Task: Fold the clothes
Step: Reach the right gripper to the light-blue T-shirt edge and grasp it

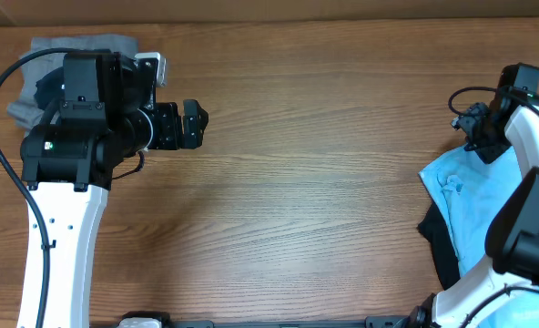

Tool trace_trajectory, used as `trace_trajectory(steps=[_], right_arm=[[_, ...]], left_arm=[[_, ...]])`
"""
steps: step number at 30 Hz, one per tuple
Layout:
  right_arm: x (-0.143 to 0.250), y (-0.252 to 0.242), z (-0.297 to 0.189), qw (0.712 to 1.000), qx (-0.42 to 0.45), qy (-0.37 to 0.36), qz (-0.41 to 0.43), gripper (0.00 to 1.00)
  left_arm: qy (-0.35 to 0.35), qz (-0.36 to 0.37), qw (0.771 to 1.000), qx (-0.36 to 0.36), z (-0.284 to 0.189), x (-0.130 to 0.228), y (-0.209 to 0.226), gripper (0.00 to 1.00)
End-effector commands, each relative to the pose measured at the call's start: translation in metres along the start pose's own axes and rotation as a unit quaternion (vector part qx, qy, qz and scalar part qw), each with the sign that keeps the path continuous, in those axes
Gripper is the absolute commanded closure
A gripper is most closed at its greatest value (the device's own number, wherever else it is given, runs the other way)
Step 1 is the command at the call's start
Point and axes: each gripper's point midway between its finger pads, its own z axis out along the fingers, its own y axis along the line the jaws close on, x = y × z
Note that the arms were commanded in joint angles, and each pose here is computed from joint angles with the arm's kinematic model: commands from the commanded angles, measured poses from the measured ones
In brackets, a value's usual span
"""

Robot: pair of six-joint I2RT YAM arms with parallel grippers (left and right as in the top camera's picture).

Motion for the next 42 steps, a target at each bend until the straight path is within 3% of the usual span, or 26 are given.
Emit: trace_trajectory(steps=[1, 12, 17, 19, 20, 21, 23, 29, 31, 36, 42], right_arm=[[-0.013, -0.005, 0.016, 0.999, 0.023, -0.021, 0.018, 0.32], [-0.022, -0.017, 0.04, 0.997, 0.06, -0.043, 0.018, 0.3], [-0.028, -0.013, 0.04, 0.997, 0.051, -0.055, 0.02, 0.44], [-0.026, -0.014, 0.041, 0.997, 0.053, -0.052, 0.02, 0.34], [-0.025, -0.015, 0.042, 0.997, 0.054, -0.052, 0.02, 0.34], [-0.024, -0.015, 0.043, 0.997, 0.054, -0.051, 0.02, 0.43], [-0.021, -0.017, 0.044, 0.997, 0.057, -0.047, 0.019, 0.49], [-0.015, -0.022, 0.048, 0.997, 0.063, -0.039, 0.018, 0.51], [-0.013, -0.023, 0.048, 0.997, 0.065, -0.035, 0.018, 0.57], [-0.007, -0.026, 0.048, 0.997, 0.071, -0.024, 0.02, 0.54], [-0.002, -0.029, 0.049, 0.997, 0.077, -0.016, 0.026, 0.64]], left_arm=[[-0.015, 0.003, 1.0, 0.005, -0.006, -0.009, -0.004, 0.0], [-0.013, 0.002, 1.0, 0.005, -0.006, -0.008, -0.004, 0.0], [-0.012, 0.002, 1.0, 0.005, -0.006, -0.008, -0.004, 0.0], [-0.009, 0.001, 1.0, 0.004, -0.006, -0.006, -0.003, 0.0], [-0.008, 0.001, 1.0, 0.004, -0.006, -0.006, -0.003, 0.0], [-0.007, 0.0, 1.0, 0.004, -0.006, -0.005, -0.003, 0.0], [-0.006, 0.0, 1.0, 0.004, -0.006, -0.005, -0.003, 0.0], [-0.006, 0.0, 1.0, 0.004, -0.006, -0.005, -0.003, 0.0], [-0.006, 0.0, 1.0, 0.003, -0.006, -0.005, -0.003, 0.0], [-0.005, 0.0, 1.0, 0.004, -0.006, -0.004, -0.003, 0.0], [-0.004, -0.001, 1.0, 0.001, -0.006, -0.004, -0.002, 0.0]])
